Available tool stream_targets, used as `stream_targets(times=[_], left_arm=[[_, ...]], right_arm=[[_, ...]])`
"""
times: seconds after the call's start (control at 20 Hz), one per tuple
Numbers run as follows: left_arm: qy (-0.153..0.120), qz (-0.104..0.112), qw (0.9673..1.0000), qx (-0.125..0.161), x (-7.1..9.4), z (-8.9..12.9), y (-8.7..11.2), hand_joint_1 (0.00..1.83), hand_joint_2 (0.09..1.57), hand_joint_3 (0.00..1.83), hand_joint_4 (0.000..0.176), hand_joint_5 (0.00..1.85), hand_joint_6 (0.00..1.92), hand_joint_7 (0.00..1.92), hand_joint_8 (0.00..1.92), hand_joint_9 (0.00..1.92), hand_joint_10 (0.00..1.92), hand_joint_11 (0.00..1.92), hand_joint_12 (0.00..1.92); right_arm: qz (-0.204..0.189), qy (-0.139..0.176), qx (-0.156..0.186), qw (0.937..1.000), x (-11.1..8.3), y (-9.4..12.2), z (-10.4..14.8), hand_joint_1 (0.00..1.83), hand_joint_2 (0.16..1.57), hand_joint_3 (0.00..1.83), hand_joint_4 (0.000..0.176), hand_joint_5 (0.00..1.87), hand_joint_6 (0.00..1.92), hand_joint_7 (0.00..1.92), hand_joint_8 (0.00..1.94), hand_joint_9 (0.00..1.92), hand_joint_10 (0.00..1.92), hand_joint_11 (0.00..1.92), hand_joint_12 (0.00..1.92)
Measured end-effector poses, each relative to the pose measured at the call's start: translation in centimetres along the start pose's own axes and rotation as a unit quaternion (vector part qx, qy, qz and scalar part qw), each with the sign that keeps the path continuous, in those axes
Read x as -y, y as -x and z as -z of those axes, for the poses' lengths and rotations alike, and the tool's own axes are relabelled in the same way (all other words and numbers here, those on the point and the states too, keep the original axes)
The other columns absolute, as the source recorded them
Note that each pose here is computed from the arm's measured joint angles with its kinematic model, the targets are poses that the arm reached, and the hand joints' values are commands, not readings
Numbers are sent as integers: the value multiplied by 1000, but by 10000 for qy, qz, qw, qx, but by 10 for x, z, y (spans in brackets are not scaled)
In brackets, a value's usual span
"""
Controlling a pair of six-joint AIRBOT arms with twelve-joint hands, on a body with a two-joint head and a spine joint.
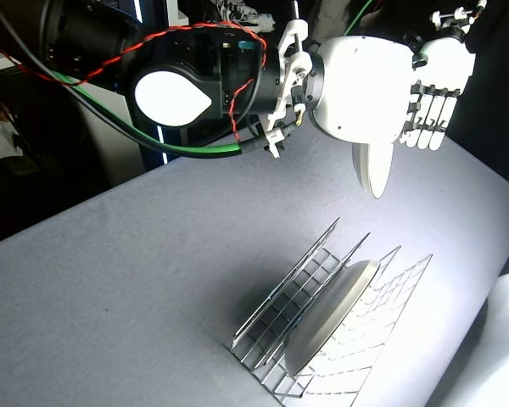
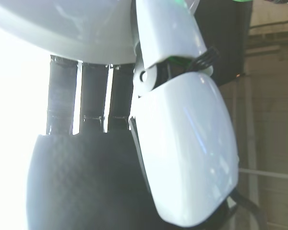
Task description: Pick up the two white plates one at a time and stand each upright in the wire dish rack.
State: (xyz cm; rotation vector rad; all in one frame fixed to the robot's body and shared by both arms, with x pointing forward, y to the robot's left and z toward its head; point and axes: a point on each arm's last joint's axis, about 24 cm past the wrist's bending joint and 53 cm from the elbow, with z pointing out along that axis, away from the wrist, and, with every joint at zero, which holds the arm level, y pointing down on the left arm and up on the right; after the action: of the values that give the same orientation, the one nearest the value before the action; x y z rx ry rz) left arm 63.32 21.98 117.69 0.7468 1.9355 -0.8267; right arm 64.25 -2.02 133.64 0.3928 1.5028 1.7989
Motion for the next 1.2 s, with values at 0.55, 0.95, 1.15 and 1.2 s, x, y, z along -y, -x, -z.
stream_targets(times=[0.55,0.95,1.15,1.2], left_arm=[[31,-7,10000,-6,-2,0,0,0,1222,3,0,4,2,0,0,0,0,0,0],[32,-4,10000,-2,-2,0,0,0,1219,0,0,16,5,0,0,0,0,0,0],[32,-5,10000,-4,-2,0,0,0,1214,0,0,3,0,0,0,0,0,0,0],[32,-3,10000,-4,-2,0,0,0,1216,0,0,16,6,0,0,0,0,0,0]], right_arm=[[-588,-427,284,9969,9,21,17,1496,1067,0,0,913,925,1065,728,1084,822,929,1434],[-563,-805,277,9948,27,28,18,1495,1074,0,0,924,963,1049,760,1049,851,886,1459],[-516,-845,412,9942,31,43,19,1495,1072,0,0,927,971,1062,753,1046,834,894,1442],[-502,-857,453,9940,32,47,20,1495,1068,0,0,934,954,1077,730,1057,816,898,1438]])
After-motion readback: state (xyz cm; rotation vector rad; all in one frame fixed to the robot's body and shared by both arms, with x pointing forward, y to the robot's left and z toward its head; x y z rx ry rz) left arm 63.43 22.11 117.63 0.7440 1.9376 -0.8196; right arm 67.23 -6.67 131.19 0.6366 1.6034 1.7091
